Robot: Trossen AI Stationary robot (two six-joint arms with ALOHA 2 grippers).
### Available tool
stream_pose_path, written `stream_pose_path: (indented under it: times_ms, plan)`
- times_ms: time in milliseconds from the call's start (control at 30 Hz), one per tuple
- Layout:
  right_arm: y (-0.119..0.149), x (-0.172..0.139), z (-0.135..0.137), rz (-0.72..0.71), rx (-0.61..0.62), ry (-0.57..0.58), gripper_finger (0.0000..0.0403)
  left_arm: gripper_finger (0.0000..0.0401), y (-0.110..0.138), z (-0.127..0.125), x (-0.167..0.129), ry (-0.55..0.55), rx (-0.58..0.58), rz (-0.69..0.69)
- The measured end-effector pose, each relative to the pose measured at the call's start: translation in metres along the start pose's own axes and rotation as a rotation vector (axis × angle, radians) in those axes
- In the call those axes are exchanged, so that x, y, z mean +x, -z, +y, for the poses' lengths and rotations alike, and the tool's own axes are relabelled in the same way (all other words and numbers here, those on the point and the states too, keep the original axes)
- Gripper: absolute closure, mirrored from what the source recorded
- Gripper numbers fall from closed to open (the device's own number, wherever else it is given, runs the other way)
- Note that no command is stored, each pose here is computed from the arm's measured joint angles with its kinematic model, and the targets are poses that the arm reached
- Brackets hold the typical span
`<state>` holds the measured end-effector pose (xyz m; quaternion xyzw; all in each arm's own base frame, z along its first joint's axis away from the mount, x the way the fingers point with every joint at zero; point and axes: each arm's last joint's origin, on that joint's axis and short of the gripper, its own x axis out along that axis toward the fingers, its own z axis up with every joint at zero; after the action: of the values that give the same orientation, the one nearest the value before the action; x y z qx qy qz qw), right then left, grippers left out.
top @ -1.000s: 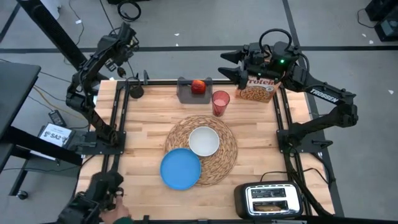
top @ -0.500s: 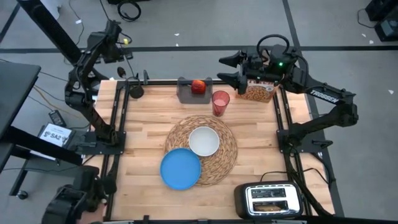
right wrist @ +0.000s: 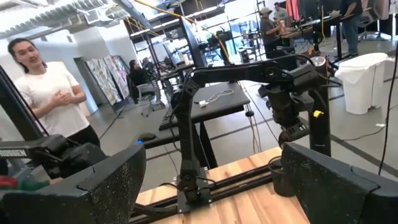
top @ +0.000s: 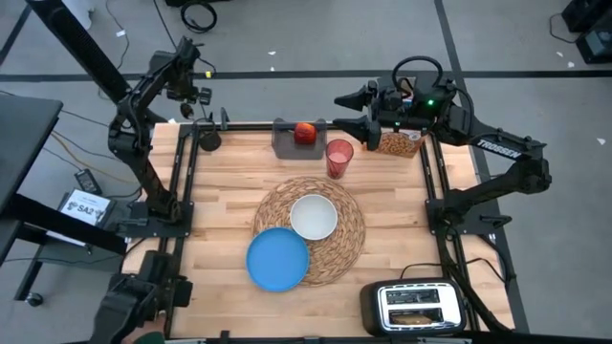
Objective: Arrange a breakfast setting
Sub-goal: Put the black spoon on the brown tablemat to the right of the white bowl
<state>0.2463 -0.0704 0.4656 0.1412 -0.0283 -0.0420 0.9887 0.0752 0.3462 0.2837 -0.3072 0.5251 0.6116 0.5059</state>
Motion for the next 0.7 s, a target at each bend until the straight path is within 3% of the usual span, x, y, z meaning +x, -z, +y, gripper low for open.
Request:
stream_pose_path:
  times_ms: [233, 700]
  plan:
    - [0.003, 0.000, 0.000, 0.032, 0.006, -0.018, 0.0028, 0.0287, 0.000, -0.011, 0.002, -0.034, 0.075, 0.010]
    - [0.002, 0.000, 0.000, 0.031, -0.041, -0.017, 0.0028, 0.0287, 0.004, -0.032, -0.006, 0.076, 0.294, 0.005]
